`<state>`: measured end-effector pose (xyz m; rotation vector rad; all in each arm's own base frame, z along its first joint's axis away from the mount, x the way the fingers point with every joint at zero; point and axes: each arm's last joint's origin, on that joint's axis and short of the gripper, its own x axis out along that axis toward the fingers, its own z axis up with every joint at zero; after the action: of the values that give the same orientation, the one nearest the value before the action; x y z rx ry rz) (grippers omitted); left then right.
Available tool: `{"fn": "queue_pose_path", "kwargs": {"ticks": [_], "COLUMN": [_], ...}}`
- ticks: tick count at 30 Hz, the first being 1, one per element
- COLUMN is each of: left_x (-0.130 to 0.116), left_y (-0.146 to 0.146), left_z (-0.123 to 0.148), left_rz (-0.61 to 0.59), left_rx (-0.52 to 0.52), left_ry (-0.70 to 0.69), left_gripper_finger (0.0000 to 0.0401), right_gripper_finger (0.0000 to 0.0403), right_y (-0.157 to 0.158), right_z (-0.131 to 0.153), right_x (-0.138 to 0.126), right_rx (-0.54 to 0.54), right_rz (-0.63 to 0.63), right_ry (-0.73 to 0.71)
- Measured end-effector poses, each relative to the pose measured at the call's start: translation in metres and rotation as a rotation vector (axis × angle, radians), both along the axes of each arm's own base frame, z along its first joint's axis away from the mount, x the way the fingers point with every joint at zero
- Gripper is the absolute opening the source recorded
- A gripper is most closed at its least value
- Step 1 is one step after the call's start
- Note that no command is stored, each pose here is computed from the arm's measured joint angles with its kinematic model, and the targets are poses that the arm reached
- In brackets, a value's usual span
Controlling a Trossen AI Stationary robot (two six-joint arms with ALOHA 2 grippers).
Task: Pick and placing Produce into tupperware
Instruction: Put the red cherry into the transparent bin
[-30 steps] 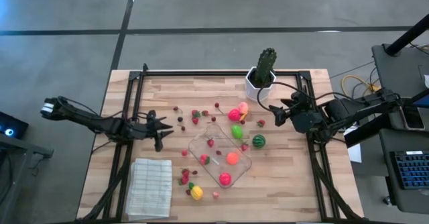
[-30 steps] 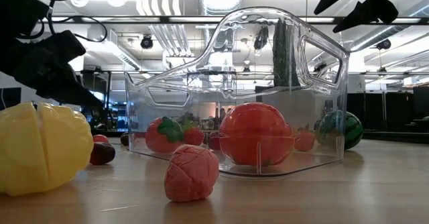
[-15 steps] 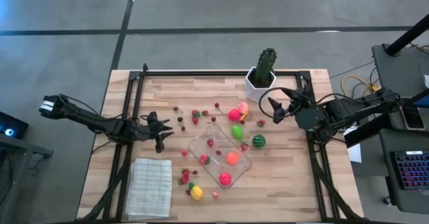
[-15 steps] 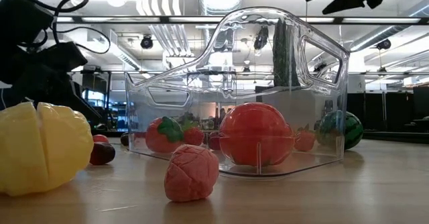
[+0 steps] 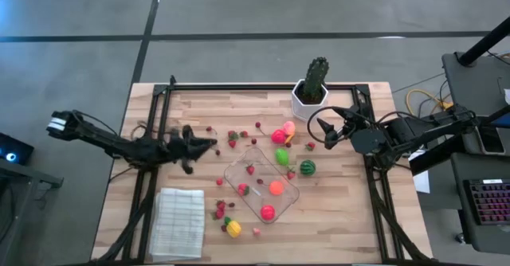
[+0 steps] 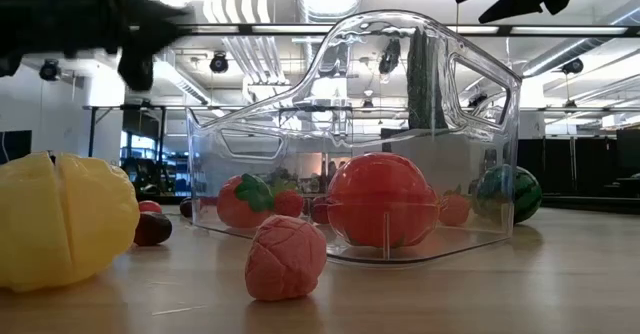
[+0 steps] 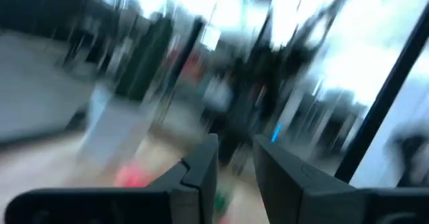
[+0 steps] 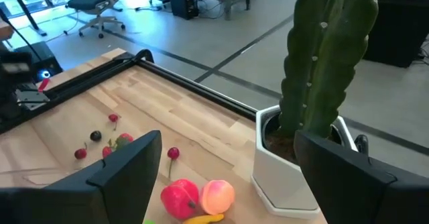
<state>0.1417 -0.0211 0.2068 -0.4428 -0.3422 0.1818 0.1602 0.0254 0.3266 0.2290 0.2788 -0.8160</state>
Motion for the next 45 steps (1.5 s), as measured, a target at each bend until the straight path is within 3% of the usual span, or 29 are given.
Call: {"fn": "queue_pose_path", "kwargs": {"ticks": [4,6,11,17,23,27,31,35,38,41,43,45], "left_x": [-0.010,-0.015,-0.020,-0.022,-0.024,-0.025,-0.022,-0.015,0.002,0.020,0.018,0.011], "left_y": [0.003,0.004,0.005,0.006,0.006,0.011,0.011,0.006,0.003,0.003,0.007,0.013], "left_z": [0.024,0.030,0.034,0.036,0.039,0.044,0.058,0.093,0.119,0.128,0.123,0.116], "left_rz": [0.001,0.027,0.102,0.091,0.028,0.228,0.249,0.211,0.265,0.343,0.378,0.434], "left_rx": [-0.072,-0.043,0.068,0.031,-0.095,-0.114,-0.133,0.015,0.136,0.231,0.189,0.088], "left_ry": [-0.299,-0.370,-0.391,-0.427,-0.496,-0.463,-0.498,-0.562,-0.376,0.161,0.526,0.800], "left_gripper_finger": [0.0080,0.0080,0.0080,0.0080,0.0080,0.0080,0.0080,0.0080,0.0079,0.0079,0.0079,0.0079], "right_gripper_finger": [0.0334,0.0336,0.0338,0.0334,0.0339,0.0341,0.0338,0.0336,0.0339,0.0342,0.0343,0.0342], "right_y": [0.000,0.000,0.000,0.000,0.000,0.000,-0.001,-0.001,-0.001,-0.001,-0.001,-0.001], "right_z": [0.000,0.000,0.000,0.000,-0.001,-0.001,-0.002,-0.003,-0.003,-0.003,-0.003,-0.003], "right_x": [0.000,0.000,0.000,0.000,-0.001,-0.001,-0.002,-0.002,-0.002,-0.002,-0.003,-0.003], "right_rx": [0.001,0.002,0.002,0.003,-0.001,-0.002,-0.011,-0.012,-0.012,-0.012,-0.012,-0.013], "right_rz": [-0.001,-0.002,-0.002,0.000,0.000,0.000,0.000,0.000,0.000,0.000,0.001,0.000], "right_ry": [-0.001,-0.003,-0.003,-0.001,0.010,0.011,0.033,0.044,0.044,0.045,0.047,0.048]}}
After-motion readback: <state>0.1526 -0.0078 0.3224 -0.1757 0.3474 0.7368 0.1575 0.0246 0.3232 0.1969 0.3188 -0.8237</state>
